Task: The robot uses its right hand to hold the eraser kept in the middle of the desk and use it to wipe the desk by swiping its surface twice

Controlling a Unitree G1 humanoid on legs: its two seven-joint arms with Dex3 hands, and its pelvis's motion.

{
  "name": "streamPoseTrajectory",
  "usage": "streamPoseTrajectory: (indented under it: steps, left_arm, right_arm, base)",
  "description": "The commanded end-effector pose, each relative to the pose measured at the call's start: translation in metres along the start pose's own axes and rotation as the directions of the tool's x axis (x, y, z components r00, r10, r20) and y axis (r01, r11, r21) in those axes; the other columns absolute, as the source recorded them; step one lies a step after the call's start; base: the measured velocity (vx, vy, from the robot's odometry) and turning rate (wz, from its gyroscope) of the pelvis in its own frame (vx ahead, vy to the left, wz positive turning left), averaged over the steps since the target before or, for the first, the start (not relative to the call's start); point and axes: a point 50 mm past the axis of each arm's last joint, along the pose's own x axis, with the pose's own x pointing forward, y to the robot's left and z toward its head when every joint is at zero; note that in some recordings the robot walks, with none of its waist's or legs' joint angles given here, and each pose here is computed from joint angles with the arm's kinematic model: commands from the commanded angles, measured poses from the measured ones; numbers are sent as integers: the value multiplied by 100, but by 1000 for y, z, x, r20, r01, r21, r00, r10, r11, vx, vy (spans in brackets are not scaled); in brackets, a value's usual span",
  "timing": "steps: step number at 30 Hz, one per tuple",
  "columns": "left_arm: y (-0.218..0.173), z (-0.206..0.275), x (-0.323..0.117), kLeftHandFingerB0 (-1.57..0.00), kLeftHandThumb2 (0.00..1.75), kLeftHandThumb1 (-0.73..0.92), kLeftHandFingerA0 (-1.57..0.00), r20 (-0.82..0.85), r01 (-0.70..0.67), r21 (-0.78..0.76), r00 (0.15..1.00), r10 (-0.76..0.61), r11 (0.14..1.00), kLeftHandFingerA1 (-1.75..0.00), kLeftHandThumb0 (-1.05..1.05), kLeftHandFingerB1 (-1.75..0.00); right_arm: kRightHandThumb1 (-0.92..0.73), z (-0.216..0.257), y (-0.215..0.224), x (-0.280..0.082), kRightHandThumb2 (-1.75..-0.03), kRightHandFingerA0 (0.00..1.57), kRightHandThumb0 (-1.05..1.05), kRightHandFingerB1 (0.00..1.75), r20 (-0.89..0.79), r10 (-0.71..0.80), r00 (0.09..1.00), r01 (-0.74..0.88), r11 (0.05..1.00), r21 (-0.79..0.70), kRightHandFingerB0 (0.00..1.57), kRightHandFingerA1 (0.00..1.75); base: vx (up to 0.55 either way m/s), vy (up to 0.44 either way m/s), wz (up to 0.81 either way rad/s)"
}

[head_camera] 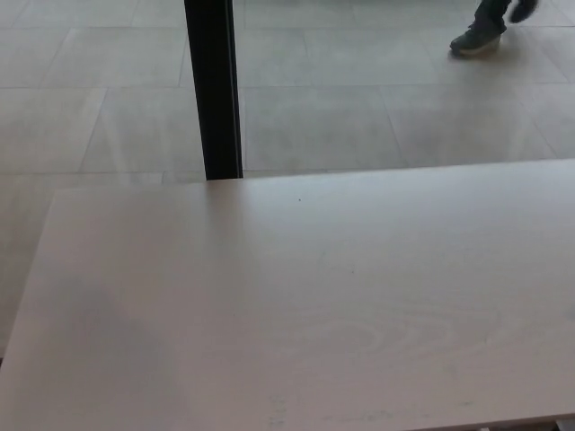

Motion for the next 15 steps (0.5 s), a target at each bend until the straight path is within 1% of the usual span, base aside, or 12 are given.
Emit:
streamPoseTrajectory:
  steps: [1, 2, 3, 6, 7, 8, 10, 11, 12, 13, 14, 15]
  left_arm:
    - [4, 3, 0, -51, 63, 76, -54, 18, -23, -6, 1000, 23, 1000, -93, -72, -77]
    - [4, 3, 0, -50, 63, 76, -55, 21, -19, -4, 1000, 19, 1000, -97, -74, -79]
    - [4, 3, -1, -49, 62, 78, -54, 26, -12, 5, 1000, 12, 1000, -94, -74, -76]
    - [5, 3, -1, -51, 62, 76, -53, 29, -5, -3, 1000, 5, 1000, -98, -74, -79]
    - [5, 2, -1, -52, 63, 76, -53, 28, -7, -2, 1000, 7, 1000, -97, -76, -80]
    - [6, 2, -1, -53, 63, 75, -54, 26, -10, -2, 1000, 10, 1000, -97, -75, -81]
    - [6, 2, -1, -51, 63, 77, -51, 25, -6, 2, 1000, 6, 1000, -96, -76, -80]
    - [7, 3, -1, -51, 63, 77, -51, 25, -5, 9, 1000, 4, 1000, -96, -76, -80]
    - [7, 3, -1, -50, 63, 77, -52, 19, -10, -2, 1000, 10, 1000, -96, -74, -78]
    - [8, 2, -1, -48, 63, 77, -50, 18, -6, -8, 1000, 6, 1000, -94, -73, -74]
    - [8, 2, -1, -48, 63, 77, -50, 18, -4, -10, 1000, 5, 1000, -94, -73, -74]
    - [9, 2, -1, -52, 63, 76, -54, 22, -8, -6, 1000, 8, 1000, -97, -75, -79]
  right_arm:
    - [-49, -30, -1, -12, -113, 104, -17, 140, -143, 6, 990, -5, 1000, 8, 88, 171]
    - [-48, -30, 1, -13, -115, 106, -16, 140, -144, 20, 989, -18, 1000, 13, 88, 172]
    - [-46, -27, 5, -13, -114, 129, -28, 120, -140, 47, 989, -45, 999, 20, 97, 140]
    - [-50, -22, 10, -14, -115, 130, -29, 123, -123, 103, 987, -98, 994, 43, 94, 144]
    - [-53, -16, 14, -13, -118, 102, -17, 150, -97, 157, 983, -150, 986, 70, 79, 175]
    - [-54, -8, 18, -11, -117, 127, -23, 122, -65, 219, 974, -212, 972, 99, 92, 143]
    - [-64, 4, 21, -9, -95, 94, -17, 122, -1, 287, 958, -285, 953, 107, 76, 175]
    - [-64, 7, 22, -8, -95, 94, -17, 122, 8, 300, 954, -299, 947, 121, 76, 175]
    - [-74, 15, 23, -5, -71, 90, -23, 91, 21, 325, 945, -324, 934, 151, 76, 169]
    - [-73, 20, 23, -4, -66, 87, -30, 63, 44, 342, 939, -345, 923, 170, 70, 150]
    - [-73, 23, 23, -3, -66, 87, -30, 63, 54, 351, 935, -355, 918, 179, 70, 150]
    - [-71, 35, 22, 0, -62, 94, -41, 36, 86, 369, 925, -379, 909, 174, 49, 84]
  base:
    - [0, 0, 0]
    - [0, 0, 0]
    - [0, 0, 0]
    - [0, 0, 0]
    - [0, 0, 0]
    - [0, 0, 0]
    - [0, 0, 0]
    - [0, 0, 0]
    - [0, 0, 0]
    - [0, 0, 0]
    - [0, 0, 0]
    - [0, 0, 0]
